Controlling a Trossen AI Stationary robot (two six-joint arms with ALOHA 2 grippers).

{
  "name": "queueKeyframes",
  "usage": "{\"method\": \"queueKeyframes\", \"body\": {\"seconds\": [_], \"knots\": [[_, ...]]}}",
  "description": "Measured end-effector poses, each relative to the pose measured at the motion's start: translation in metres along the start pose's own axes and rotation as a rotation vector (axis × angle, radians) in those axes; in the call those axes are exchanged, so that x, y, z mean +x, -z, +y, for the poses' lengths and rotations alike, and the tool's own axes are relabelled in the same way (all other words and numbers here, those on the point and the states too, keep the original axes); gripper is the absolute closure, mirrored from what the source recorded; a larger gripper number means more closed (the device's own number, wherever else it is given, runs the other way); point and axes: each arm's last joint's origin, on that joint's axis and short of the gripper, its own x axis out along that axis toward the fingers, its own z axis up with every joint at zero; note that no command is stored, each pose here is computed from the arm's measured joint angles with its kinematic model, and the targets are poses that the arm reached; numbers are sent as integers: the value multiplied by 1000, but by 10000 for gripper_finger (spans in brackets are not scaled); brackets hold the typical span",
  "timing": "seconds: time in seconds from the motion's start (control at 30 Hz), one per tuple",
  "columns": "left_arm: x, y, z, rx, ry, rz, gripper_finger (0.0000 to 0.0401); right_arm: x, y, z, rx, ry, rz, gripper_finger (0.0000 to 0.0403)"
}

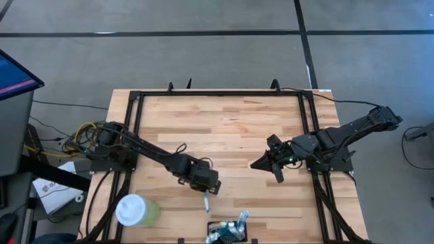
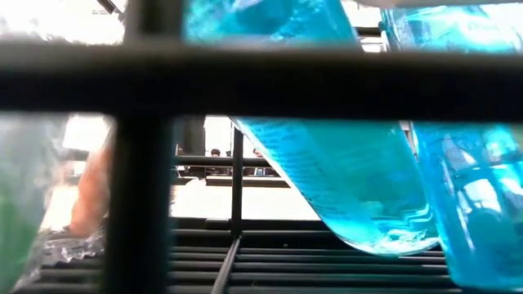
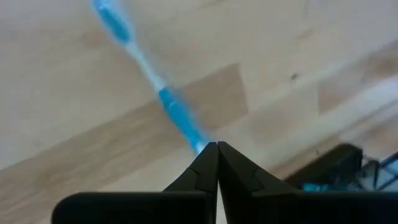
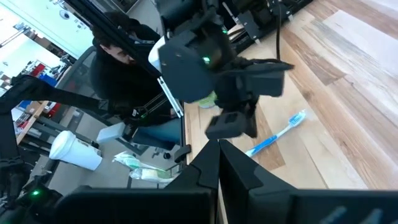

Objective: Pick & Place toothbrushing station
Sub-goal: Put the blue toothbrush into the black wire organizer

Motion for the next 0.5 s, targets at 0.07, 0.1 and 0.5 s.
{"method": "queueKeyframes", "body": {"seconds": [0.07, 0.1, 0.5], "knots": [[2, -3, 2, -11, -25, 11, 400, 0, 0, 0, 0, 1, 1, 403], [3, -4, 4, -16, -48, 16, 400, 0, 0, 0, 1, 0, 0, 403], [7, -20, 8, 1, -66, 47, 317, 0, 1, -2, 0, 19, 17, 403]]}}
